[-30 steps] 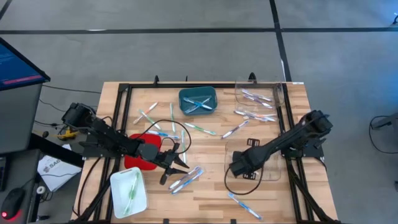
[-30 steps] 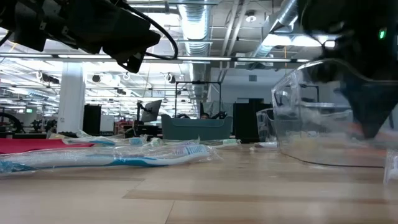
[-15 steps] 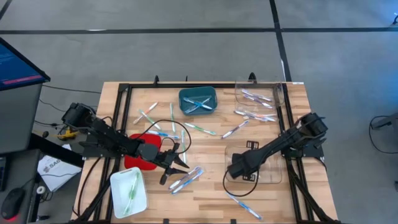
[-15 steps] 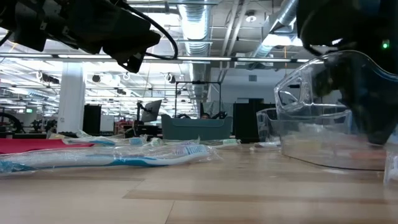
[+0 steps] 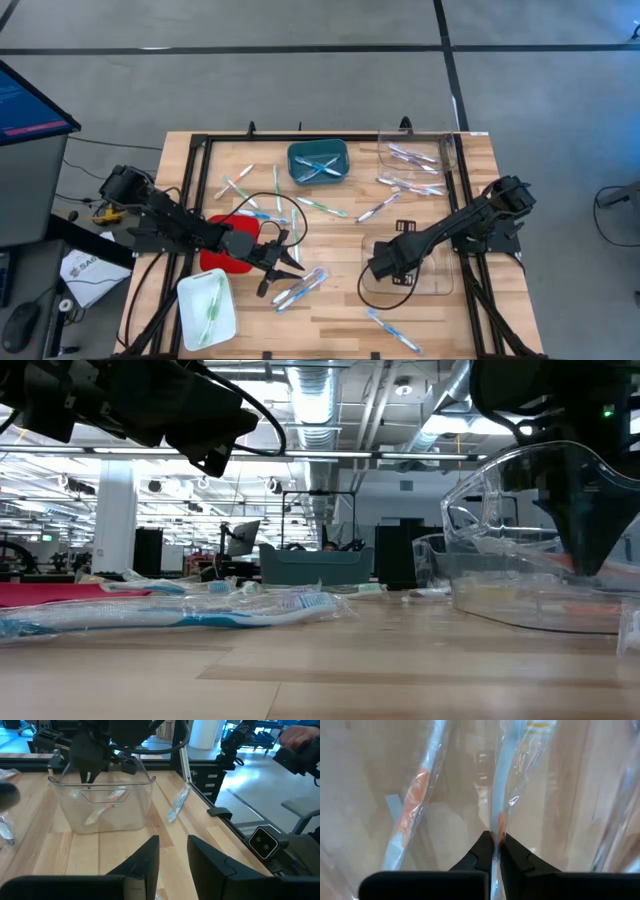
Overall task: Pick & Place Toothbrushes
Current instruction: Put the orange toothbrush into the bottom transparent bin, then put the purple toothbrush into the top transparent bin
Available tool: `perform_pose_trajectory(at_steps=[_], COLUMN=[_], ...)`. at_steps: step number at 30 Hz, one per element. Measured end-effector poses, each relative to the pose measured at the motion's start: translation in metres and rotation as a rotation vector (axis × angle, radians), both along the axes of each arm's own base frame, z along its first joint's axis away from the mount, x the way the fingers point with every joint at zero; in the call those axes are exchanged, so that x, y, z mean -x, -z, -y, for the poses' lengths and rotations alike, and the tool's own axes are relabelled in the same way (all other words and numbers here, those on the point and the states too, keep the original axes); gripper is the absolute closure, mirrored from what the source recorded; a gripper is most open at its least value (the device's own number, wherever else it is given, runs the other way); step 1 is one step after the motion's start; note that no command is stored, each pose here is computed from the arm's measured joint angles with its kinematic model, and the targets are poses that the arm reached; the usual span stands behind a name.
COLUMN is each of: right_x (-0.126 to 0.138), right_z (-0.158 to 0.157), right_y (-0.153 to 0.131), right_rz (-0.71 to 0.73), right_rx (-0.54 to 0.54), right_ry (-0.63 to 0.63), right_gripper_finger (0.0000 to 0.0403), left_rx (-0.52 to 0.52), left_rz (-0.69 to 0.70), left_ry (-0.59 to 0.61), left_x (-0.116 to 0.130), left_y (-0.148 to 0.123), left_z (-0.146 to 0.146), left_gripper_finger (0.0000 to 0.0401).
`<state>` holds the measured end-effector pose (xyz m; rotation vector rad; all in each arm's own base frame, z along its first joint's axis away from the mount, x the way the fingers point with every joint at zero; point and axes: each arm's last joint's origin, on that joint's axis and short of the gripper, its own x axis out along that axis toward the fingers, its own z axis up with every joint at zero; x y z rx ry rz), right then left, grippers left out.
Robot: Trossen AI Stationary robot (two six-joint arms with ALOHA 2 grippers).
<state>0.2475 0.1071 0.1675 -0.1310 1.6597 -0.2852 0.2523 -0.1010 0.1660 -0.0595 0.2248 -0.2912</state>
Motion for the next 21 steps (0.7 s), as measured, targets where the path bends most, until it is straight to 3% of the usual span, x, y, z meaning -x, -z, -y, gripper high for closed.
perform_pose_trajectory(at_steps=[6,13,21], right_x=[-0.0001,0.0000,-0.0046], right_z=[0.0003,0.0000,-0.0029], right_y=[0.0000,0.0000,-0.0063], right_rz=[-0.015,-0.016,0.005], right_rx=[-0.001,-0.001,-0.012], right_ry=[-0.069,-0.074,-0.084], right_gripper_finger=[0.0366,0.0307,0.0269], left_rx=[0.000,0.000,0.000], left_rz=[0.000,0.000,0.000], left_ry=[0.000,0.000,0.000], left_x=[0.0000,0.0000,0.0000], left_y=[-0.0001,-0.0001,0.0000], left_z=[0.0000,0.0000,0.0000], left_gripper_finger=[0.0307,0.0307,0.0307])
